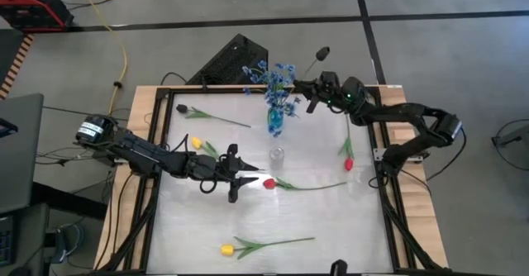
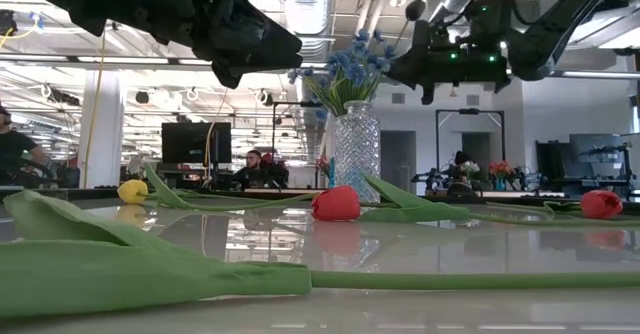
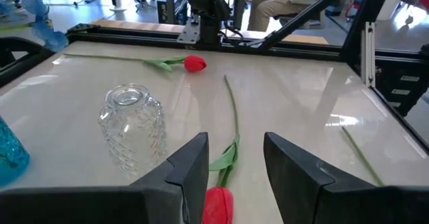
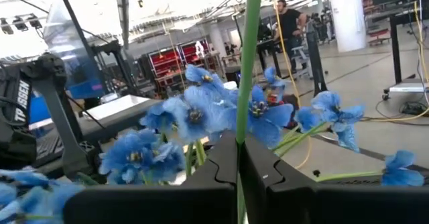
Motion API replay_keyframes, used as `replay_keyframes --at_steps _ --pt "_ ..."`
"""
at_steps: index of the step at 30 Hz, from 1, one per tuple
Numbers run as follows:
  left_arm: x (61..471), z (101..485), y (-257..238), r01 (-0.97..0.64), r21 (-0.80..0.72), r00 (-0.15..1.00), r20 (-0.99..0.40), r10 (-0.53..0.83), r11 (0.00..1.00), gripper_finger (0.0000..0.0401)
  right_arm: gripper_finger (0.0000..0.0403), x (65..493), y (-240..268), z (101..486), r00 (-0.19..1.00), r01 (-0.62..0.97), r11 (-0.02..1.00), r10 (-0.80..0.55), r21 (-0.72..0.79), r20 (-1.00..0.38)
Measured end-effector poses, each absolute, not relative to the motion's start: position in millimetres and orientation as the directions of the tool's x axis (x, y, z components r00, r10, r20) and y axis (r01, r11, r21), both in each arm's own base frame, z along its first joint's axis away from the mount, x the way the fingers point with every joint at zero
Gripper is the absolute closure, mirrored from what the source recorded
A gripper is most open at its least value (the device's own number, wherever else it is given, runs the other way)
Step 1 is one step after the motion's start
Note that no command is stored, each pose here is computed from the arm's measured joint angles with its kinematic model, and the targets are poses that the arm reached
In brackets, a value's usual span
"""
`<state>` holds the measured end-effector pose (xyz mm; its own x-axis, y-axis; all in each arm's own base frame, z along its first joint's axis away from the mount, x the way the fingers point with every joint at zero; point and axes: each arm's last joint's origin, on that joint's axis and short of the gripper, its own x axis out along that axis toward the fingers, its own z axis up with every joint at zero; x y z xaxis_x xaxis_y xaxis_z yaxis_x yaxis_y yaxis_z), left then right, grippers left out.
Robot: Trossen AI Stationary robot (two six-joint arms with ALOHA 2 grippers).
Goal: Sort flowers into vase by color
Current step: Put the bottom black flower into the blue vase
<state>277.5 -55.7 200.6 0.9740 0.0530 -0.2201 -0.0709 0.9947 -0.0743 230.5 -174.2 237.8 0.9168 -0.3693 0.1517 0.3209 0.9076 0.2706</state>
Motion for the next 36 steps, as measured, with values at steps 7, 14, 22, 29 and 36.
replay_keyframes --at_steps 7,14,22,29,36 --pt "278 201 -55 -0.073 -0.073 0.974 -0.221 0.055 0.995 0.0269 0.0377 239 -178 233 0.922 0.320 0.909 -0.364 0.268 0.134" --pt "278 201 -55 -0.071 -0.058 0.974 -0.221 0.057 0.996 0.0269 0.0375 242 -175 231 0.929 0.318 0.917 -0.352 0.241 0.114" --pt "278 201 -55 -0.071 -0.052 0.974 -0.221 0.058 0.996 0.0269 0.0375 249 -167 224 0.945 0.309 0.927 -0.325 0.211 0.046" --pt "278 201 -55 -0.072 -0.056 0.974 -0.221 0.058 0.996 0.0269 0.0374 253 -161 222 0.952 0.293 0.937 -0.303 0.193 0.029" --pt "278 201 -55 -0.070 -0.062 0.974 -0.221 0.054 0.996 0.0269 0.0368 253 -161 215 0.952 0.305 0.929 -0.303 0.211 -0.039"
